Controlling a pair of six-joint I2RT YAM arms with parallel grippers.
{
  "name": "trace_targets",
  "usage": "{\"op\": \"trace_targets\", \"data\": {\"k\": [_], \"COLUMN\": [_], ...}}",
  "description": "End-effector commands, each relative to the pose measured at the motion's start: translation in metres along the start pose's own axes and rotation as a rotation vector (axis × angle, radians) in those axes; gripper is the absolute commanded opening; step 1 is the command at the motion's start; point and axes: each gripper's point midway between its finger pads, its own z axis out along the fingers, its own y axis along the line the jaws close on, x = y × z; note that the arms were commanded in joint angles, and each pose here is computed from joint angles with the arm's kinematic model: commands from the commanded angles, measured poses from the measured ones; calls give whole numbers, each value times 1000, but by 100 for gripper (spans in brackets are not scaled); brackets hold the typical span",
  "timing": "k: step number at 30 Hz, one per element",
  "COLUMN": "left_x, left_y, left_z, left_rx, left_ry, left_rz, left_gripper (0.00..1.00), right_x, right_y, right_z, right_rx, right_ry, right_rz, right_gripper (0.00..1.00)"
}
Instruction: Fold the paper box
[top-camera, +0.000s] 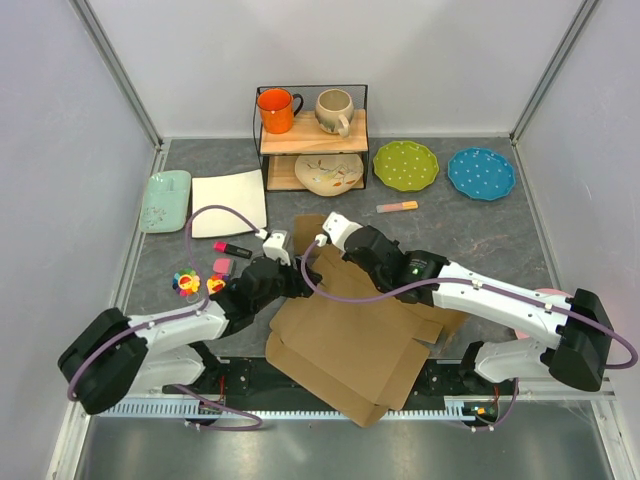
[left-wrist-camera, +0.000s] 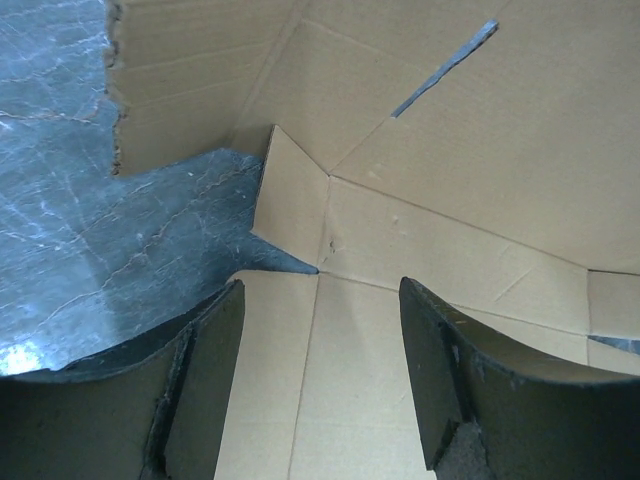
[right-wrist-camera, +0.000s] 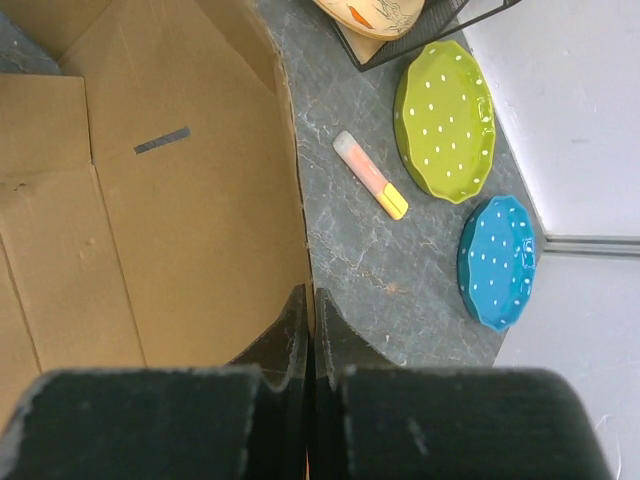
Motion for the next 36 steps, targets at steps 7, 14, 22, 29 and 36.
{"op": "trace_targets", "data": {"k": [7, 14, 22, 29, 36], "left_x": [-10, -2, -11, 22, 31], "left_y": [4, -1, -20, -59, -52], "left_z": [47, 71, 58, 58, 53], "left_rx": [-140, -124, -19, 98, 13], "left_ry": [-19, 3, -100, -43, -23], "left_rz": [-79, -39, 85, 324, 332], "left_gripper": [70, 64, 36, 37, 59], "right_x": [-16, -16, -17, -18, -15], "right_y": [6, 10, 12, 14, 15], "right_z": [-6, -3, -1, 2, 0], "right_rx": [-45, -52, -57, -62, -69], "right_ry": [-63, -61, -60, -55, -54], "right_rz": [111, 111, 109, 109, 114], "right_gripper": [0, 0, 0, 0, 0]}}
